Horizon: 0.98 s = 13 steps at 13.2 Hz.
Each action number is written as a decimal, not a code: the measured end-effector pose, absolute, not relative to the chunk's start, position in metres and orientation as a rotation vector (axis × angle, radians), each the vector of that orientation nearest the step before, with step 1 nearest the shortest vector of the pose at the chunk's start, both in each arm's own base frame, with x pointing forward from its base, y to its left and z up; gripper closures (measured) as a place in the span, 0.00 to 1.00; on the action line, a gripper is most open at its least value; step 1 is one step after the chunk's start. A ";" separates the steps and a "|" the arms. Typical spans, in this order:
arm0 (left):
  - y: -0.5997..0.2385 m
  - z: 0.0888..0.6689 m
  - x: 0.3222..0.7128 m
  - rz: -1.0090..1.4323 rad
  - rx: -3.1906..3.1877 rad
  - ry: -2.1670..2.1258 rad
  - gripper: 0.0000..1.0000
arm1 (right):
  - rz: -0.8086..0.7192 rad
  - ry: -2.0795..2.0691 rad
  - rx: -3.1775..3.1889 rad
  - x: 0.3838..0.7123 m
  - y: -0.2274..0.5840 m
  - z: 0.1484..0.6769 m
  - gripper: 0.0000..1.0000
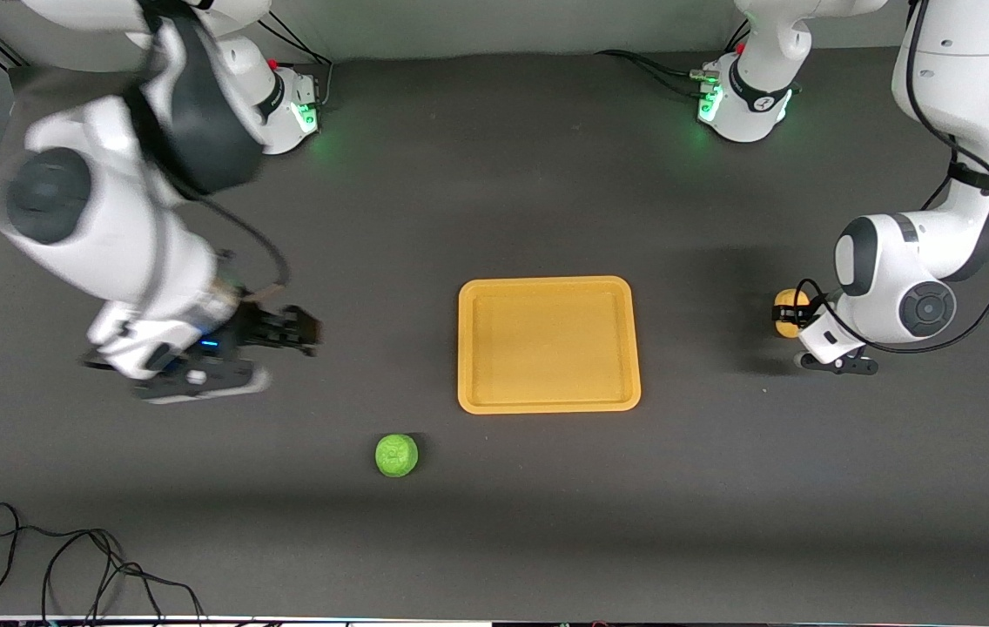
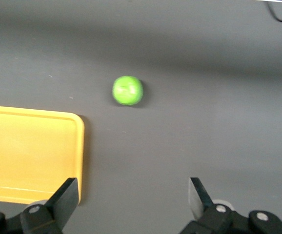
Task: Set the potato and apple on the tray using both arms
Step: 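Grasp the potato with the left gripper while the right gripper reaches the apple, then place the potato on the tray with the left gripper while the right grasps the apple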
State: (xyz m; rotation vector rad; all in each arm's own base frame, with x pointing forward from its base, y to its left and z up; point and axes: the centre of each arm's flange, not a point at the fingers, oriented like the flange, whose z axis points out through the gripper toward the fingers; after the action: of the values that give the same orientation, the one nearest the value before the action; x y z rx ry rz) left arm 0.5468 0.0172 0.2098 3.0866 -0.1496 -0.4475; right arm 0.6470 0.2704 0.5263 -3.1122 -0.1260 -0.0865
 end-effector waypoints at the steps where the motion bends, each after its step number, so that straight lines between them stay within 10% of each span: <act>1: 0.013 0.229 0.554 -0.423 3.085 -0.136 0.42 | -0.085 -0.127 -3.112 0.650 0.284 0.518 0.00; 8: -0.162 0.333 0.594 -0.227 3.000 0.103 0.42 | -0.102 -0.094 -3.118 0.695 0.290 0.409 0.00; 13: -0.312 0.253 0.563 -0.235 3.004 0.114 0.42 | -0.178 -0.091 -3.102 0.720 0.297 0.301 0.00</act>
State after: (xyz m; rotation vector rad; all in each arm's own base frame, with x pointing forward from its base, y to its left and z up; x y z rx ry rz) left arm 0.5635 -0.3123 0.2529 3.0039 0.1139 -0.2352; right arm 0.7198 0.2970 0.3012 -3.1018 -0.0906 -0.1780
